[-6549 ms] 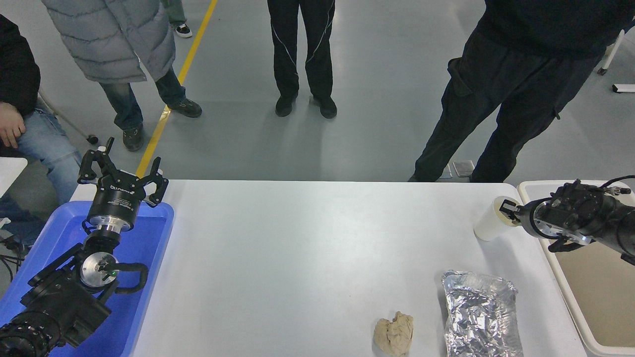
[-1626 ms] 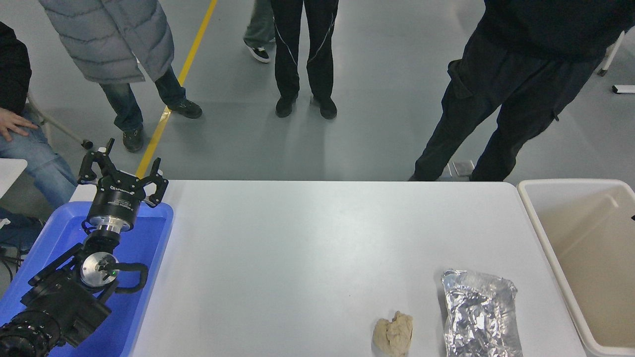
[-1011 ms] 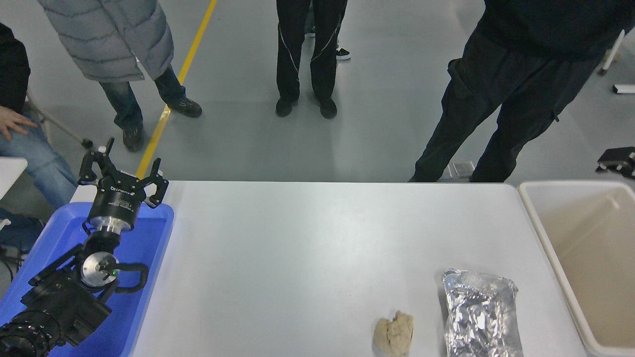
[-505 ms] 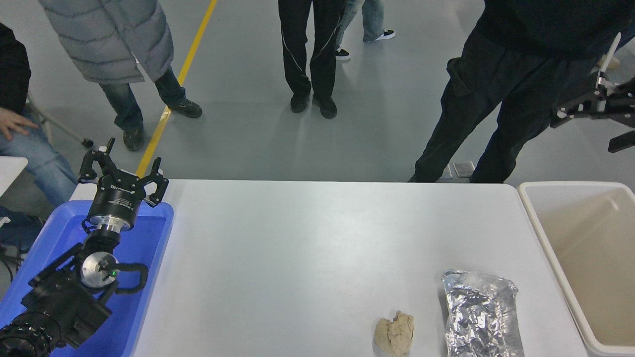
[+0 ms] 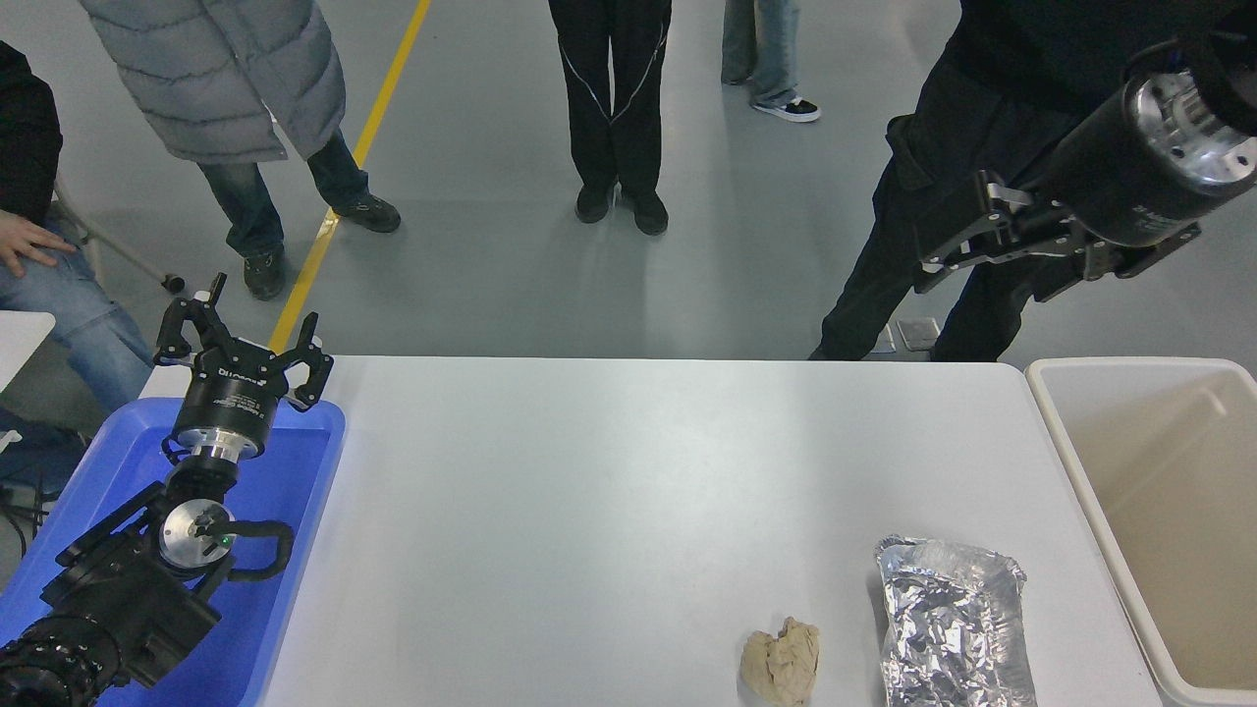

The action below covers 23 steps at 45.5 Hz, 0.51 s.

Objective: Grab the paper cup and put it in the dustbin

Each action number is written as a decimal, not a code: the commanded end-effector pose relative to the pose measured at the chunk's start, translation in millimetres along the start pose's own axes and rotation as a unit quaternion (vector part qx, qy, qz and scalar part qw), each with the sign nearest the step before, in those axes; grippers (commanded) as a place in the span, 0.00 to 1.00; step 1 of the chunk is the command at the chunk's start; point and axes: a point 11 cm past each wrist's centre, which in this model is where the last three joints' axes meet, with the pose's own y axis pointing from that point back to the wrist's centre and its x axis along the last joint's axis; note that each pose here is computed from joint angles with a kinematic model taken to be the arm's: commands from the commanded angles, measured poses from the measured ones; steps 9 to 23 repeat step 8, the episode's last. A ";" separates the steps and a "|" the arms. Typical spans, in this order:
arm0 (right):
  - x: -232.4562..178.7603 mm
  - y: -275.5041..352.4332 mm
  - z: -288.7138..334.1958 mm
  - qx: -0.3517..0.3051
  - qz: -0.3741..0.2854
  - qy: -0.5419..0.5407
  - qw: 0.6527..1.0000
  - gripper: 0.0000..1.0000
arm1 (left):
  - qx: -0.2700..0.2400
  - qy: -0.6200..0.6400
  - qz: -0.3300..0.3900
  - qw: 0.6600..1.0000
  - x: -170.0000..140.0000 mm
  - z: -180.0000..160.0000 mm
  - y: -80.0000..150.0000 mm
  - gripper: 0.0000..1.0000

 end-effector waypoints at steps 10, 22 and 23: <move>-8.2 -20.9 -12.2 0.001 -0.032 0.016 0.999 1.00 | 0.002 -0.001 -0.002 1.000 -1.0 -0.6 -0.5 0.98; -8.2 -20.9 -12.2 0.001 -0.032 0.016 0.999 1.00 | 0.002 -0.001 -0.002 1.000 -1.0 -0.6 -0.5 0.98; -8.2 -20.9 -12.2 0.001 -0.032 0.016 0.999 1.00 | 0.002 -0.001 -0.002 1.000 -1.0 -0.6 -0.5 0.98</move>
